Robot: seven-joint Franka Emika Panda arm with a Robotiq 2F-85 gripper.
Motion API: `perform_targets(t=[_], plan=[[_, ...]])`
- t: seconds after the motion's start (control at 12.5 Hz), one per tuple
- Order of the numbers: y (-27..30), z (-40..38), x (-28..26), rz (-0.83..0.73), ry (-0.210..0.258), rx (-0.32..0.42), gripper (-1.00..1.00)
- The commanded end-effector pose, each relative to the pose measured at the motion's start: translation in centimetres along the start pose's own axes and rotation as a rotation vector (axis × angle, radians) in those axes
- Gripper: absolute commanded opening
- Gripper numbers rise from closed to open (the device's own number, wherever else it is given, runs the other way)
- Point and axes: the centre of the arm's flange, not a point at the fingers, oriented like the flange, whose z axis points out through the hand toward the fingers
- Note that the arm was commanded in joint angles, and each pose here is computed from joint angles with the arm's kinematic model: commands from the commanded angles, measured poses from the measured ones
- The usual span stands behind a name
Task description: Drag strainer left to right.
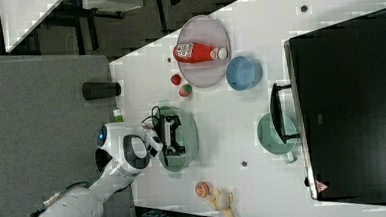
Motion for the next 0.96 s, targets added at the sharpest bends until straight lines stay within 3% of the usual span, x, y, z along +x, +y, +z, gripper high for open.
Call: perform_targets(t=[0.08, 0.96], plan=[[-1.0, -1.7, 6.0, -0.011, 0.035, 0.041, 1.0], [-0.8, -0.6, 18.4, -0.026, 0.082, 0.044, 1.0]])
